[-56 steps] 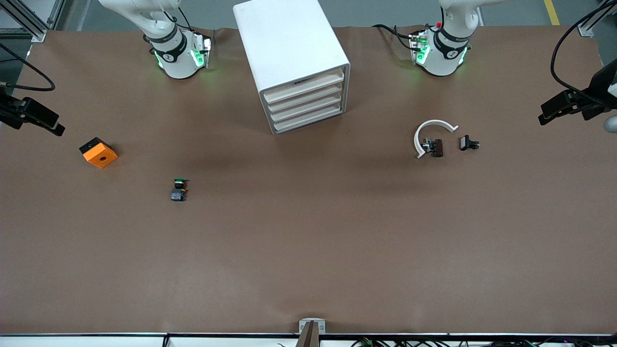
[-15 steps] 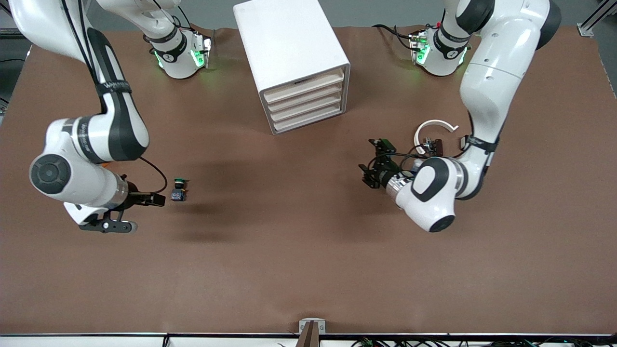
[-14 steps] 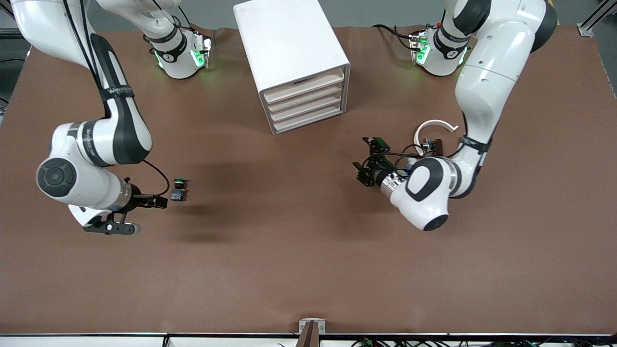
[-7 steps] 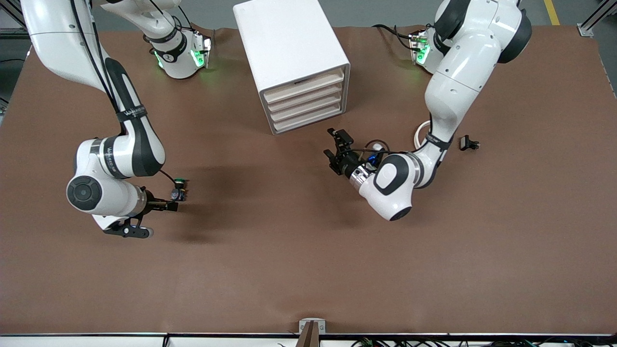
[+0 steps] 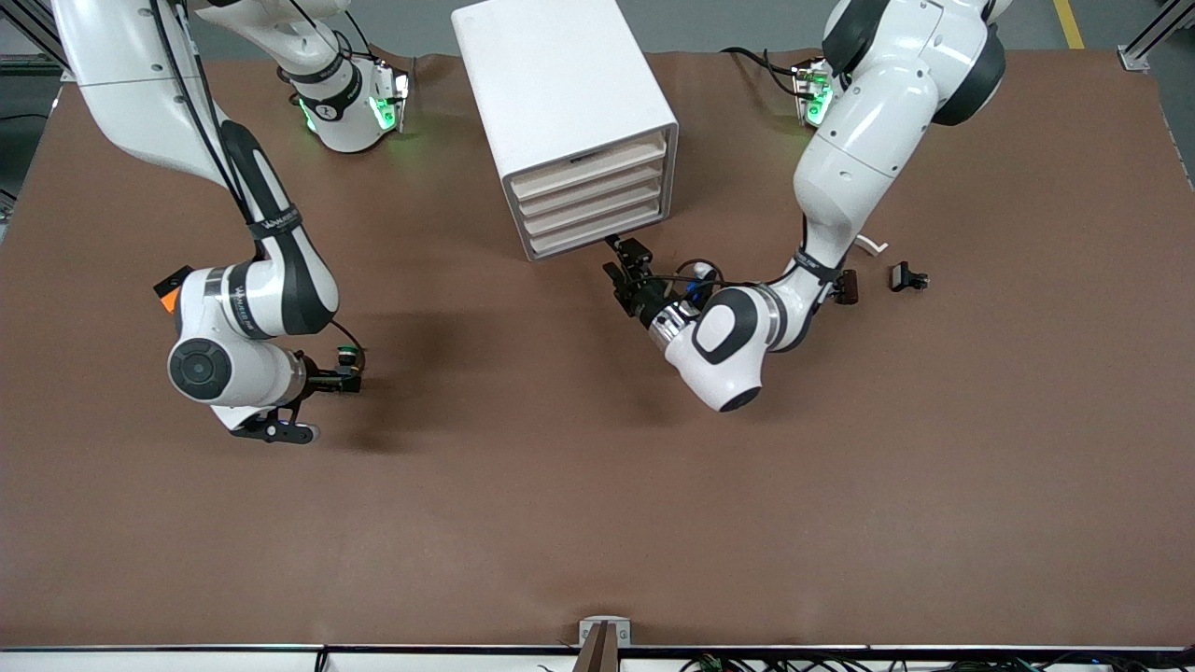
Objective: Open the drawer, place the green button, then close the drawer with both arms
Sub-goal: 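Pull the lowest drawer open with the left gripper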
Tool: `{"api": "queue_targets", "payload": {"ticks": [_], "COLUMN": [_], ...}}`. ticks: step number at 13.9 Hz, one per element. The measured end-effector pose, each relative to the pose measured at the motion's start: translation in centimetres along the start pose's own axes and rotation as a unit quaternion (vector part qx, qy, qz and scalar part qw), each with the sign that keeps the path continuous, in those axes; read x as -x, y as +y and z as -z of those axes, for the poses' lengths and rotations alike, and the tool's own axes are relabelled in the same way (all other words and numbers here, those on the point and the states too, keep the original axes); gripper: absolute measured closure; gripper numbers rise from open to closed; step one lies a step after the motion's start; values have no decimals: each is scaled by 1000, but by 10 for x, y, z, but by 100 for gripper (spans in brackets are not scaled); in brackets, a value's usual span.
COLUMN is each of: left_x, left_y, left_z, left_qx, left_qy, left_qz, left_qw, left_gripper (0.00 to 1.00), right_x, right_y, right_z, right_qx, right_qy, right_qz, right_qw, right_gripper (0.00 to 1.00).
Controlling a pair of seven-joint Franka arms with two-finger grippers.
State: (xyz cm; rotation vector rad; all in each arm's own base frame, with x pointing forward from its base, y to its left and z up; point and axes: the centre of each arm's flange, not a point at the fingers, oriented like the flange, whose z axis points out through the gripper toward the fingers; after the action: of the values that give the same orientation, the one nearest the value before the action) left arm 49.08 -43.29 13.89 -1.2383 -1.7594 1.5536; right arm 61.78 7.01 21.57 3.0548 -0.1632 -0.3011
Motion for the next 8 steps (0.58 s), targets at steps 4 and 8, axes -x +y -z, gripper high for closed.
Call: {"api": "queue_targets", "payload": {"ticks": [4, 8], "left_x": [3, 8], "left_y": [9, 3], "left_z": [-42, -69], "left_qx": [-14, -26], "left_qy": [27, 52], "left_qz": [32, 42], "left_qw": [999, 997], "left_gripper": [39, 44], "right_x": [10, 13], "right_y": [-14, -10], "right_z": [-19, -27], "right_qx": [-5, -6], "right_qy": [25, 29], "right_qz": [10, 8], "right_qw": [1000, 1000], "right_gripper": [0, 0]}}
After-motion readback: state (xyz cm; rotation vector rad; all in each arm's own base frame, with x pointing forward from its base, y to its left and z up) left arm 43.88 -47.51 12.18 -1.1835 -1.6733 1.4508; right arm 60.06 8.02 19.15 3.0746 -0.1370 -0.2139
